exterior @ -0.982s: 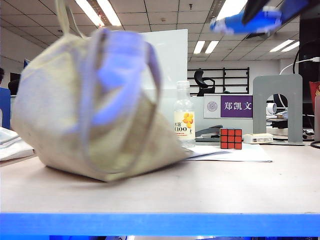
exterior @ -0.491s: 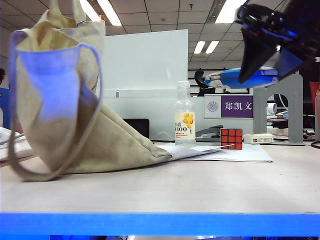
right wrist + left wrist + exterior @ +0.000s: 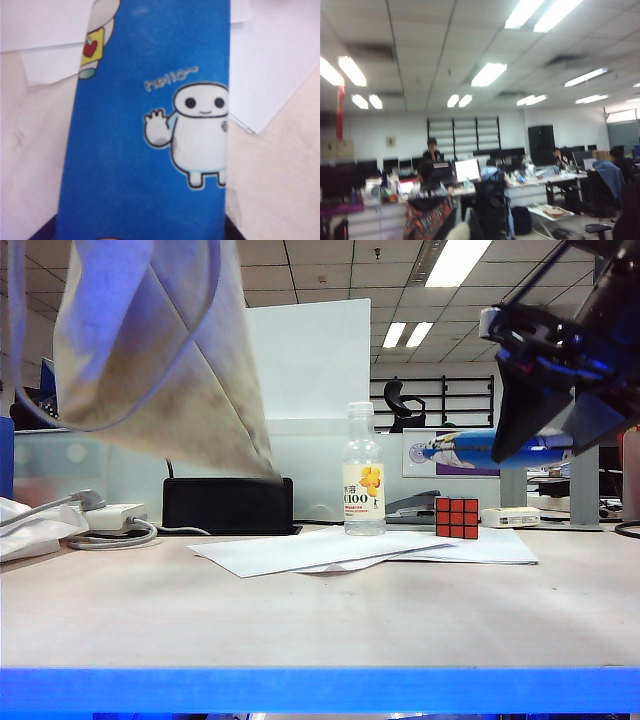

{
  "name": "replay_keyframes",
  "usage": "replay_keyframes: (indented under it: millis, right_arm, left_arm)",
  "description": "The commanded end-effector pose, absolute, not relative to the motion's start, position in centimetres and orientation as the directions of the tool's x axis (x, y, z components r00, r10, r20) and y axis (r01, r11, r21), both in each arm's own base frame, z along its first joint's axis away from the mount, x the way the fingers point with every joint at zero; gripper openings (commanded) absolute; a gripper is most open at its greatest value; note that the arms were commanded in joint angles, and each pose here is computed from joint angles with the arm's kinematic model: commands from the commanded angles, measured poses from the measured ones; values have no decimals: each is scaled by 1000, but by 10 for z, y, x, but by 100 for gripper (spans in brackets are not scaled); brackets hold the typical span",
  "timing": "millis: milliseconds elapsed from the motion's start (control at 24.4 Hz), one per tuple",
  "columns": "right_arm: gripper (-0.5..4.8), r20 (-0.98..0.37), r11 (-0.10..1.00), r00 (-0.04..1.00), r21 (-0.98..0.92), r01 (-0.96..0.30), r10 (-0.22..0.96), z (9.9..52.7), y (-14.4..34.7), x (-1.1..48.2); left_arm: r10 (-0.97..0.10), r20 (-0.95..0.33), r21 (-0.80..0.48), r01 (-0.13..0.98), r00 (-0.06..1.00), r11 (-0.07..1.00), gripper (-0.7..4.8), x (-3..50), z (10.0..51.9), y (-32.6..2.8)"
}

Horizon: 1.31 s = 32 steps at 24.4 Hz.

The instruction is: Take the glasses case out of the canvas bag and put it on the table.

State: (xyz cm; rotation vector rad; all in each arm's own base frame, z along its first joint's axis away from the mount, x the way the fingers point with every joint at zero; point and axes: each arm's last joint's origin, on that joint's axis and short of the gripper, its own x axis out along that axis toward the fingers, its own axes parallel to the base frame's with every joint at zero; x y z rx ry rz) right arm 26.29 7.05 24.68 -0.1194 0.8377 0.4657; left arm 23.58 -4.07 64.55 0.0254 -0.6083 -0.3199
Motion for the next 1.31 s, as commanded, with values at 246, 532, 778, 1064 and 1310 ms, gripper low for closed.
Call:
replay_keyframes:
  millis: [246, 532, 778, 1064, 1310]
  right_arm:
    - [255, -752, 892, 553, 102, -441, 360, 224, 76, 281]
    - [255, -750, 889, 549, 111, -444, 368, 214, 77, 290]
    - [255, -751, 889, 548, 112, -444, 368, 207, 78, 295]
    - [255, -749, 889, 551, 112, -443, 369, 204, 78, 298]
    - [255, -741, 889, 561, 108, -444, 370, 201, 79, 302]
  left_arm:
    - [-509, 126, 72, 504, 852, 861, -6, 302, 581, -43]
    - [-678, -202, -202, 647, 707, 735, -6, 347, 498, -58]
    - [-690, -384, -218, 666, 613, 713, -6, 359, 442, -82]
    - [-634, -481, -182, 638, 606, 748, -6, 373, 381, -101]
    - [-616, -426, -188, 602, 663, 776, -6, 379, 346, -102]
